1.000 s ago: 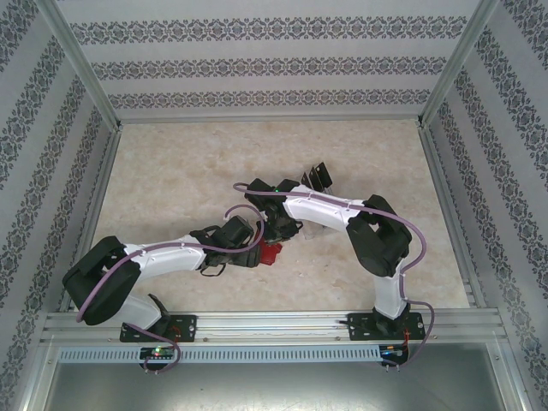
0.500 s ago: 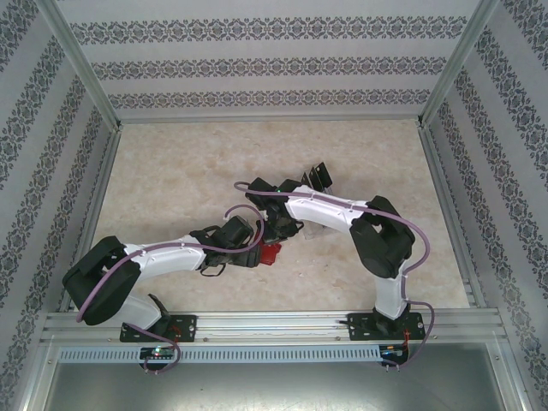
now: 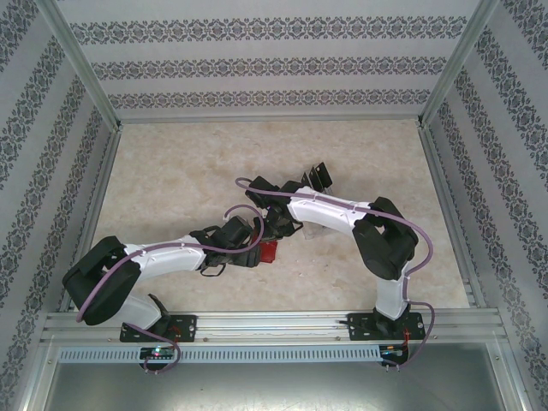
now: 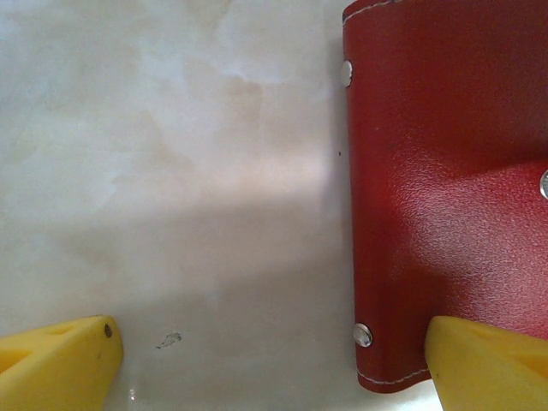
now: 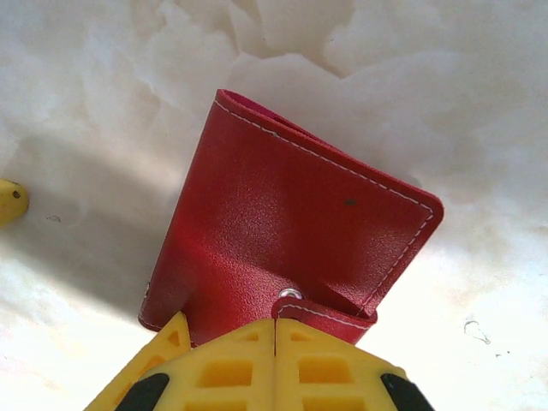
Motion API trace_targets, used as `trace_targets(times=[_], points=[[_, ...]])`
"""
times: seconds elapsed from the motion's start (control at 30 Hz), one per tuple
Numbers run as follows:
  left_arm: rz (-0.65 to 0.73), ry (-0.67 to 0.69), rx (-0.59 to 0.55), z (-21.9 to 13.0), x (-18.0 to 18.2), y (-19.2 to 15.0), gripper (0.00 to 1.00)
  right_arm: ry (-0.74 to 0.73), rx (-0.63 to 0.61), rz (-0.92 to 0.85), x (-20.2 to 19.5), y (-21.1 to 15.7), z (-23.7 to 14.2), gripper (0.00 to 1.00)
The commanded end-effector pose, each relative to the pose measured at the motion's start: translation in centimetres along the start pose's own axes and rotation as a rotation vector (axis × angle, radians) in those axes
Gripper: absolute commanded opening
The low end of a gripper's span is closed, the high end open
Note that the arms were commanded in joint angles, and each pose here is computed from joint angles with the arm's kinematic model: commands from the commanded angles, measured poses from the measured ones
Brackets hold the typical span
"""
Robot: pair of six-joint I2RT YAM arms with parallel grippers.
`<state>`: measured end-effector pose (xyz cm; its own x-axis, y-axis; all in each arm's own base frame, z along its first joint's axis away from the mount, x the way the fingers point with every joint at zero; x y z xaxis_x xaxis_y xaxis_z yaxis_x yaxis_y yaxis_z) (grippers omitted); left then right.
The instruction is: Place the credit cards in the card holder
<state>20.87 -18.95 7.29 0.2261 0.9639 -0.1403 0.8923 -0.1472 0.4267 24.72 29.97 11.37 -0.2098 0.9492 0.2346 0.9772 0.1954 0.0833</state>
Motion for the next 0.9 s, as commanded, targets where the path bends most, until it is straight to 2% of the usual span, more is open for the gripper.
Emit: trace_targets(times=[0.0, 0.87], points=[[-0.001, -0.014, 0.060, 1.4, 0.1, -1.7, 0.93, -0.028, 0.019, -0.006, -0.2, -0.6, 0.9, 0.00], [-0.002, -0.021, 0.065, 1.6, -0.1, -1.7, 0.92, -0.079, 0.024, -0.013, -0.5, -0.4, 2.9, 0.00]])
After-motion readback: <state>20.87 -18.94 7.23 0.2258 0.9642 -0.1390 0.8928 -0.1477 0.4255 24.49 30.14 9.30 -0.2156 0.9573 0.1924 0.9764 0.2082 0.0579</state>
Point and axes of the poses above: each hand's point on the last joint's axis, 136 mm out from that joint toward the fingers, its own z axis out along the fingers, its own x axis along the line the jaws close on, y = z × x, the point moved 6 cm from there along -z, back along the fingers, and after that the axes turned 3 degrees about z, right-handed, at the moved point
